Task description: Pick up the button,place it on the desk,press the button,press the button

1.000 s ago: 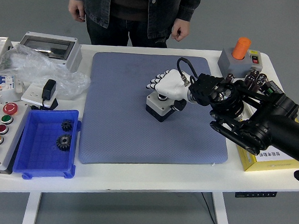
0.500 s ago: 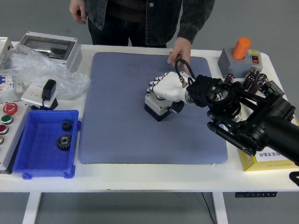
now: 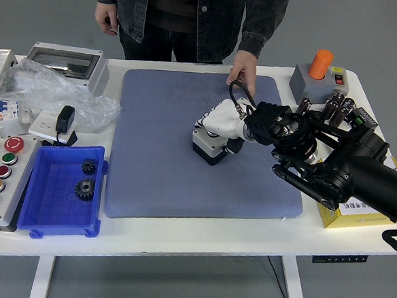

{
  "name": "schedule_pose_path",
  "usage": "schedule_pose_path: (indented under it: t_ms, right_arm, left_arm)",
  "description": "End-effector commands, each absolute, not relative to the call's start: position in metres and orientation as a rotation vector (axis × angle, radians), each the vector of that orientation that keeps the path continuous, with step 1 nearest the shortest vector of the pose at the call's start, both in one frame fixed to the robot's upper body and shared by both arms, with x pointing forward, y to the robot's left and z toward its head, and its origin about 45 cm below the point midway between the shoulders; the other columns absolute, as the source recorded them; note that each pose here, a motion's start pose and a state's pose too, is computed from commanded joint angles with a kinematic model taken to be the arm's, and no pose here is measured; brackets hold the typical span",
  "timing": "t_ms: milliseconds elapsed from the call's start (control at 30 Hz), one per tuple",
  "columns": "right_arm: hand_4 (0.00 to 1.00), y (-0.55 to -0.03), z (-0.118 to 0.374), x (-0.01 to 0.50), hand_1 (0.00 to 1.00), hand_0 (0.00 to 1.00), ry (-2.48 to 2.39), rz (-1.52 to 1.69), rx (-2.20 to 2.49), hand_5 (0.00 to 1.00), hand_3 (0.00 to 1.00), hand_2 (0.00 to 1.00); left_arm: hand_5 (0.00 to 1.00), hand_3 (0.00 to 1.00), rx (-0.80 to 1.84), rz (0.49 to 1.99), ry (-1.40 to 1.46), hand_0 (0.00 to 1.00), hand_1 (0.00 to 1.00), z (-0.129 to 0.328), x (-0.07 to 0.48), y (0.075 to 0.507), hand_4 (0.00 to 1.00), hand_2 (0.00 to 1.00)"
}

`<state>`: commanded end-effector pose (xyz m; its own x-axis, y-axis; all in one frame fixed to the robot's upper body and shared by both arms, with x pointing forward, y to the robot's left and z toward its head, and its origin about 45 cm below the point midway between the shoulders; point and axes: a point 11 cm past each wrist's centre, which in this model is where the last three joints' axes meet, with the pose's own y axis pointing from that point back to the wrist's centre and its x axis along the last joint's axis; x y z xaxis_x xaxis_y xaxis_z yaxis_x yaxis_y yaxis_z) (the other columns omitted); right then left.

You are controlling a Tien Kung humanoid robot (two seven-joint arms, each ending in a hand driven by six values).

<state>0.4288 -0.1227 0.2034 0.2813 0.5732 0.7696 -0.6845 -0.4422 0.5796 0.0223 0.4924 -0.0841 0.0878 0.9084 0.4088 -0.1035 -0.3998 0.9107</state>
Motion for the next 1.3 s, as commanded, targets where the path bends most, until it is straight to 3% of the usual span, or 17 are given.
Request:
schedule_pose_path:
  t_ms: [333,367,733,933,967,1300]
  right_arm:
    - [0.631,-0.111,0.214,0.419,0.631,0.71,-0.192,1.329,1.526,0.002,0.535,0.672]
    - [0.629,-0.111,0.214,0.418,0.624,0.637,-0.202,1.306,1.536,0.002,0.542,0.667]
    - [0.613,-0.118,0.207,0.419,0.63,0.64,-0.389,1.047,1.625,0.002,0.542,0.675]
    - [0.598,-0.133,0.2,0.424,0.631,0.611,-0.563,0.859,1.637,0.002,0.544,0.677]
    - [0.587,-0.136,0.199,0.425,0.631,0.568,-0.597,0.826,1.635,0.002,0.54,0.679]
    - [0.577,-0.146,0.194,0.423,0.637,0.56,-0.75,0.636,1.644,0.002,0.525,0.685]
  left_arm:
    - [0.383,0.613,1.487,1.451,0.84,0.586,0.623,-0.085,0.021,0.491,0.589,0.604]
    - [0.391,0.612,1.487,1.45,0.841,0.586,0.624,-0.085,0.021,0.49,0.592,0.604]
    - [0.393,0.613,1.488,1.441,0.846,0.586,0.623,-0.086,0.016,0.489,0.591,0.604]
    - [0.399,0.612,1.486,1.437,0.847,0.587,0.623,-0.087,0.015,0.488,0.586,0.604]
    - [0.404,0.613,1.485,1.436,0.847,0.587,0.623,-0.087,0.015,0.488,0.582,0.604]
    - [0.403,0.613,1.481,1.434,0.848,0.587,0.624,-0.087,0.013,0.488,0.583,0.604]
